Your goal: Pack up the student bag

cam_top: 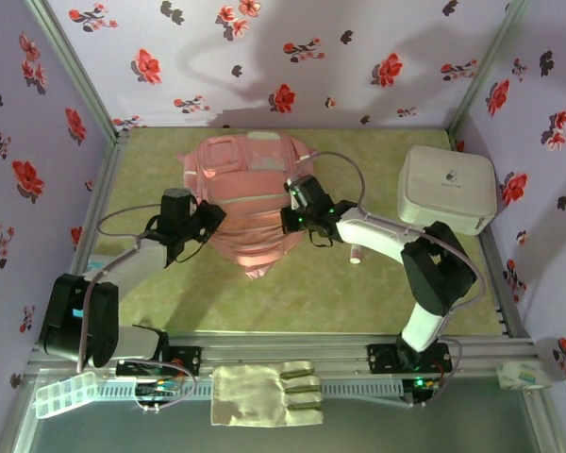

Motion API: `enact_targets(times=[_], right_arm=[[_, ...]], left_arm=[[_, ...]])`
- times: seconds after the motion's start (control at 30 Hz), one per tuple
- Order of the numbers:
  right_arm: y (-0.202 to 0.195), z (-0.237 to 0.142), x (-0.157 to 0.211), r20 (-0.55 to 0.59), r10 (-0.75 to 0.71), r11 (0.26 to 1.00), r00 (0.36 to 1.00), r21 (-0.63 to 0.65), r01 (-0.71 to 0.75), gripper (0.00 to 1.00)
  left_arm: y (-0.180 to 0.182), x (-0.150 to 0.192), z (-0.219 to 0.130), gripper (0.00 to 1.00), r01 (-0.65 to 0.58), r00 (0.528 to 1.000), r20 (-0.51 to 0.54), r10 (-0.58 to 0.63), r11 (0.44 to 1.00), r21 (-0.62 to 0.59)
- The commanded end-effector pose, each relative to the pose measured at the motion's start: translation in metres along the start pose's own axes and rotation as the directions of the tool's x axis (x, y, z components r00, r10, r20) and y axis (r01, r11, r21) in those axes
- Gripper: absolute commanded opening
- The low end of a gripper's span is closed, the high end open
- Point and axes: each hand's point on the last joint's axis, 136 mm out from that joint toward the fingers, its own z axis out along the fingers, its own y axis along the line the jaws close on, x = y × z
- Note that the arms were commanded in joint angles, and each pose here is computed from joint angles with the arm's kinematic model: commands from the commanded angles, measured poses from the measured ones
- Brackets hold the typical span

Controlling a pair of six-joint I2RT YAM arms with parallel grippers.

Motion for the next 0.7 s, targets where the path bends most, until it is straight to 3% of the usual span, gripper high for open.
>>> enact_targets(times=[0.0,0.1,0.4,0.6,0.67], right_arm=[[-0.022,-0.018,-0.01,0.004,-0.068,0.995,0.998,0.073,0.068,0.07],[-0.031,-0.019,-0.012,-0.024,-0.137,0.986,0.99,0.095,0.139,0.07],[-0.051,-0.013,-0.036,-0.02,-0.132,0.979,0.991,0.157,0.133,0.07],[-0.027,-0.011,-0.031,-0.038,-0.113,0.993,0.993,0.027,0.114,0.06],[-0.012,-0.011,-0.025,-0.04,-0.108,0.993,0.993,-0.042,0.107,0.06]], left_arm=[[0.014,-0.013,-0.011,0.0,-0.057,0.997,0.041,0.061,0.995,-0.087],[0.021,-0.012,-0.014,0.0,-0.089,0.996,0.021,0.092,0.989,-0.12],[0.032,-0.019,-0.025,0.0,-0.139,0.99,-0.029,0.137,0.979,-0.149],[0.03,-0.025,-0.031,0.0,-0.148,0.989,-0.038,0.144,0.978,-0.147],[0.028,-0.028,-0.033,0.14,-0.142,0.99,-0.026,0.14,0.98,-0.142]])
